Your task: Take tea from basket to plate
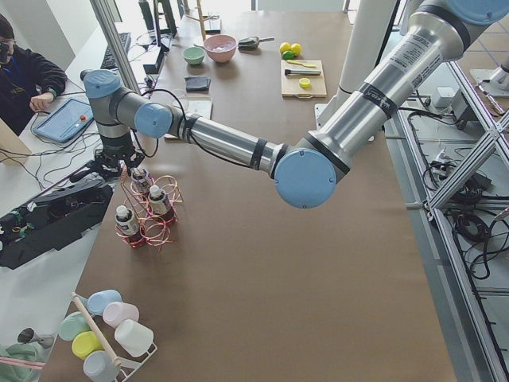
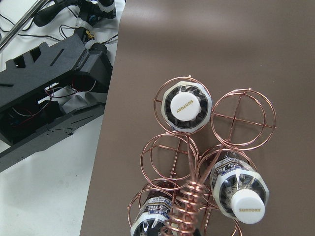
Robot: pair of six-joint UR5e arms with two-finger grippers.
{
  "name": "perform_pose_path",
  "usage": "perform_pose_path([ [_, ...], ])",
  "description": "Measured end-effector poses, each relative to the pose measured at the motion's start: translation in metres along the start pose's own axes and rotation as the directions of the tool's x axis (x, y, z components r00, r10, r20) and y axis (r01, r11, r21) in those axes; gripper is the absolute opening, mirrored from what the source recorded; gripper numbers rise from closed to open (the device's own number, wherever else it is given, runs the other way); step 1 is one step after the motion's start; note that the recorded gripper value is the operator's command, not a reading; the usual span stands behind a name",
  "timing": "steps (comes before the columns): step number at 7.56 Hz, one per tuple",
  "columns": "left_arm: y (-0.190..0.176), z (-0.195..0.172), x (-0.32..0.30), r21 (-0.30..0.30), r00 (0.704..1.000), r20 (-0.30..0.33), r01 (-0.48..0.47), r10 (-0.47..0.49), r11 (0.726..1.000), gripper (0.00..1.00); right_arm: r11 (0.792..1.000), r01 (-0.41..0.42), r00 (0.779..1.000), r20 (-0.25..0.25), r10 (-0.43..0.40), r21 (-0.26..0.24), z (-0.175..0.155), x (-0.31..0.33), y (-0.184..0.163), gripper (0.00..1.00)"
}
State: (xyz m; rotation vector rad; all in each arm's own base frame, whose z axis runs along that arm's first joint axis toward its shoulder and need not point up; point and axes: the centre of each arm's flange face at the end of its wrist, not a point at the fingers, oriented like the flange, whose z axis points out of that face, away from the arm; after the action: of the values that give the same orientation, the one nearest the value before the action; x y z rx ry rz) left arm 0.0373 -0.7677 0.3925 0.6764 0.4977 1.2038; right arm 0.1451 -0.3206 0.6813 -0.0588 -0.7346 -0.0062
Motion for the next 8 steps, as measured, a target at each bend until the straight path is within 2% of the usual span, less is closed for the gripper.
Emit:
perform_pose_path([
  [3,0.006,-0.011,0.006,0.007,1.0,0.012,0.0,-0.001,1.0,0.0,1.0,0.007,1.0,-0.002,-0.007,0.004,-0.002,0.0,0.001,1.0],
  [8,0.005,-0.05,0.014,0.067,0.999,0.034,-0.007,0.005,0.998,0.0,1.0,0.011,1.0,-0.005,-0.011,0.018,-0.008,-0.002,-0.001,1.0],
])
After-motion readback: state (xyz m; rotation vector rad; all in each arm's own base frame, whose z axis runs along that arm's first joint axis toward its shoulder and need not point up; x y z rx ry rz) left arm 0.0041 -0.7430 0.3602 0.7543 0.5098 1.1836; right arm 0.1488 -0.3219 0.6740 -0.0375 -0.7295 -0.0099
